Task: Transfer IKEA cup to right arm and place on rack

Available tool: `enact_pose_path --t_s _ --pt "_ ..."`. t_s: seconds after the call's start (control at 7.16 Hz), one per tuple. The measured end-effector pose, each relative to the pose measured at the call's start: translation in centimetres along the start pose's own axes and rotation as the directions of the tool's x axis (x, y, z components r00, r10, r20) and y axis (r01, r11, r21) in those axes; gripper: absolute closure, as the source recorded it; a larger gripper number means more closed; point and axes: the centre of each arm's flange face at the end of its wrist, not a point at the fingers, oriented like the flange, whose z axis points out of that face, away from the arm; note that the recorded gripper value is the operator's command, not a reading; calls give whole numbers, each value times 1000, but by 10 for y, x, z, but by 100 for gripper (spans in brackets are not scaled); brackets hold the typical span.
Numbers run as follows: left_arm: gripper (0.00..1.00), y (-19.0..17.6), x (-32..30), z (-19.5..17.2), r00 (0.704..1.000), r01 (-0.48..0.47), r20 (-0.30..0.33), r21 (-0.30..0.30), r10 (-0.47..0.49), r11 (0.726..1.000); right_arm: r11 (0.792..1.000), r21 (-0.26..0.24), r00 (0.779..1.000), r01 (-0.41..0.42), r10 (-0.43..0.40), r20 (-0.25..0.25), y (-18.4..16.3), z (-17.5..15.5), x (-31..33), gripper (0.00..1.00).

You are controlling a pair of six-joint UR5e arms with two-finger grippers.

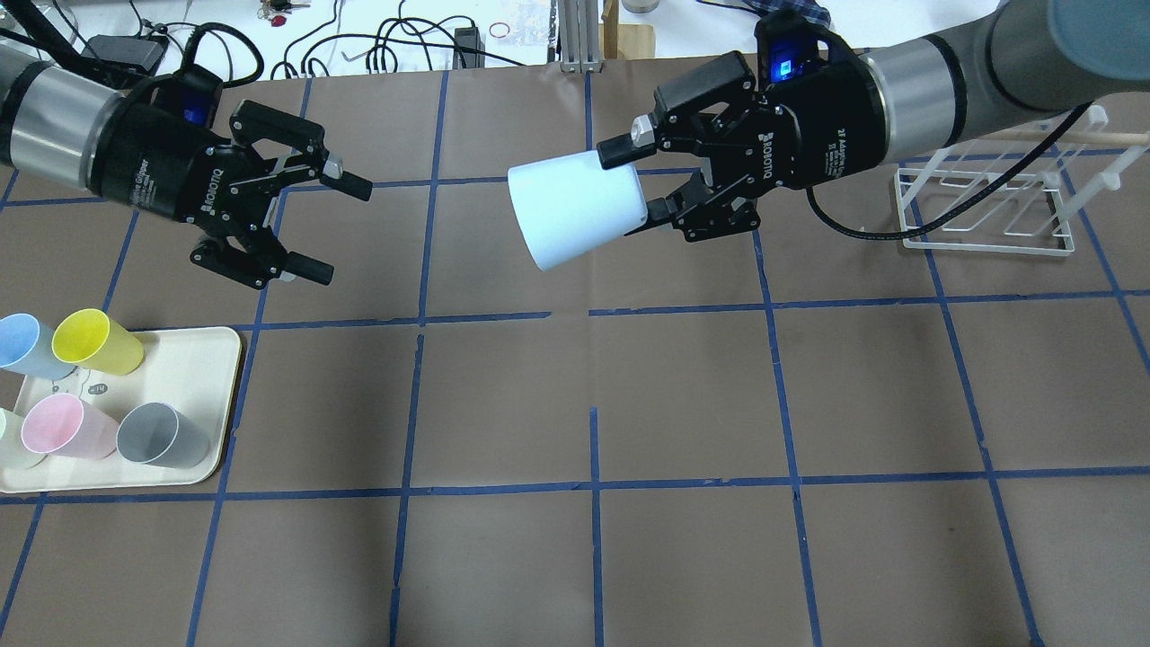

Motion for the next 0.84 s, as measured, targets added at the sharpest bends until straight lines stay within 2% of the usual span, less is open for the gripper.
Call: enact_pose_path --t_s 0.14,0.28,0.42,0.56,0.7,0.84 --pt "0 5 -2 -3 990 -3 143 20 0 1000 1000 -1 991 -9 9 -131 -8 -7 0 58" --pt "0 9 0 -2 962 -3 273 48 -10 999 1000 10 970 -4 7 -245 -14 -14 2 58" --pt "0 10 10 8 922 -22 386 86 -13 996 1000 16 938 15 -8 -346 -18 -21 4 58" --pt "0 12 26 24 869 -69 495 126 -2 990 999 26 892 42 -26 -452 -24 -30 9 58" --pt "0 15 39 39 823 -115 568 147 12 982 997 37 843 65 -35 -537 -29 -40 13 58" --pt "0 16 46 47 796 -159 605 159 31 974 996 45 792 83 -38 -610 -32 -52 18 57"
